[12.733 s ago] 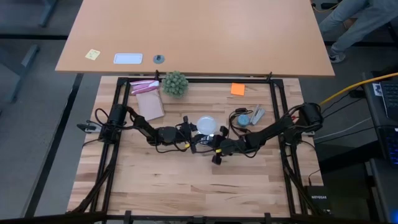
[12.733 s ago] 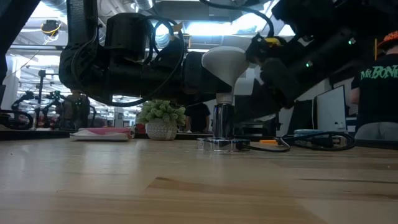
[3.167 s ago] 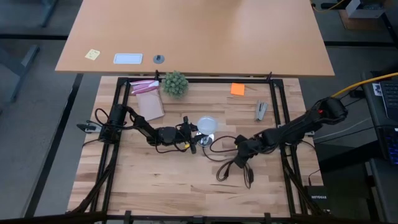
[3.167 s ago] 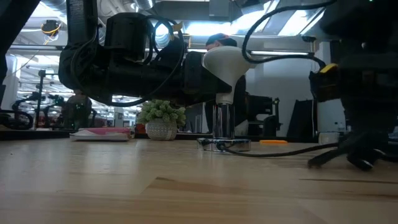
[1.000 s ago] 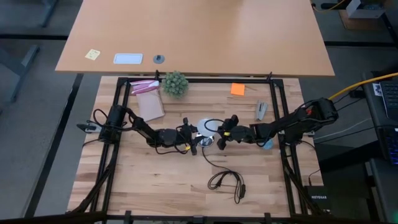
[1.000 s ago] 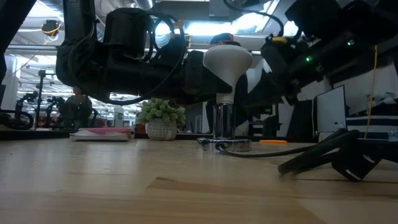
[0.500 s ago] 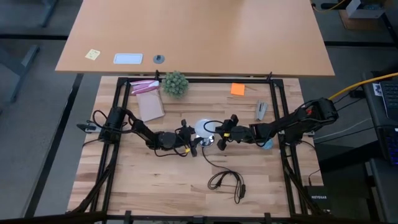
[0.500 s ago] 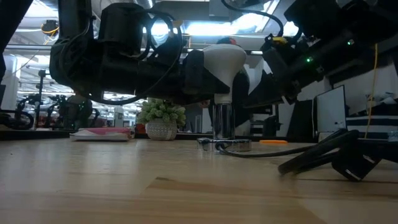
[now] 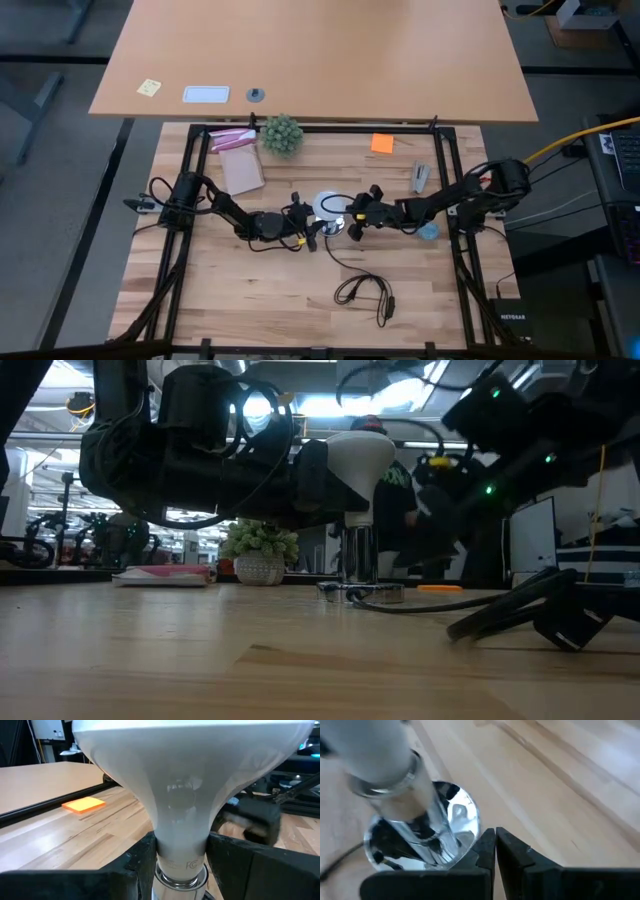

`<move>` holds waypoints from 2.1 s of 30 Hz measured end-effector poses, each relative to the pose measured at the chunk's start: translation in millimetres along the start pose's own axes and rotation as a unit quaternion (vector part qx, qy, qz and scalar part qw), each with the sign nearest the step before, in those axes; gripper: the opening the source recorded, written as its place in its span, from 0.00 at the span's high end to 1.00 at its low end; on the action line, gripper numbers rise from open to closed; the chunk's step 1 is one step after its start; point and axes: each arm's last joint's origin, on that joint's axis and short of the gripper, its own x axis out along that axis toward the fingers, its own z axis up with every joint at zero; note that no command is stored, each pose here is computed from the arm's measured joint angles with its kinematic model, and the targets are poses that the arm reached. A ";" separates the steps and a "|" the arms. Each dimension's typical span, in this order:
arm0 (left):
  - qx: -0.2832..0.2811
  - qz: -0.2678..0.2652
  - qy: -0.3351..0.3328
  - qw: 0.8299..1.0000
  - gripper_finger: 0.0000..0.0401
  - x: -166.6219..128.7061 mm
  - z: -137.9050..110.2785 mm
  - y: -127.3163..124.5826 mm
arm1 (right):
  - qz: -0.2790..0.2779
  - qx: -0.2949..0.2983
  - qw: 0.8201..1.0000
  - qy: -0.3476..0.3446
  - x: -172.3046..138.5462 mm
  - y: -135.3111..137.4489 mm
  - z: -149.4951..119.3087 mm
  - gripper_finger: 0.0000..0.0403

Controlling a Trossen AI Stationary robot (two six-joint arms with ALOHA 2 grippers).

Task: Screw lightbulb
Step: Insert the lightbulb into the lamp

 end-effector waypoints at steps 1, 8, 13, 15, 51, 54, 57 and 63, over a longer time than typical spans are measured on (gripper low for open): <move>0.000 0.000 0.000 1.000 0.64 0.0 0.0 0.0 | 0.005 0.004 1.000 0.003 2.8 -1.2 -0.8 0.95; 0.003 0.000 0.001 1.000 0.64 0.0 -0.3 0.0 | 0.058 0.026 0.997 0.051 12.3 -1.9 -11.0 0.95; 0.003 0.000 0.002 1.000 0.64 0.0 -0.5 0.0 | 0.081 0.042 0.993 0.077 13.6 -0.7 -15.9 0.95; 0.003 0.000 0.002 1.000 0.64 -0.1 -0.6 0.0 | 0.085 0.040 0.993 0.076 12.4 2.2 -16.7 0.95; 0.009 -0.001 0.009 1.000 0.64 -4.4 -3.6 -2.0 | -0.039 0.009 0.996 -0.077 -51.3 25.9 11.8 0.95; 0.009 -0.001 0.009 1.000 0.64 -4.4 -3.8 -2.0 | -0.037 0.009 0.993 -0.112 -60.4 25.3 23.6 0.95; 0.009 -0.001 0.010 1.000 0.64 -4.4 -3.9 -2.0 | -0.024 0.009 0.989 -0.145 -66.3 26.6 33.5 0.95; 0.010 -0.002 0.011 1.000 0.64 -4.6 -4.1 -2.0 | 0.008 0.000 0.985 -0.174 -68.9 30.4 41.3 0.95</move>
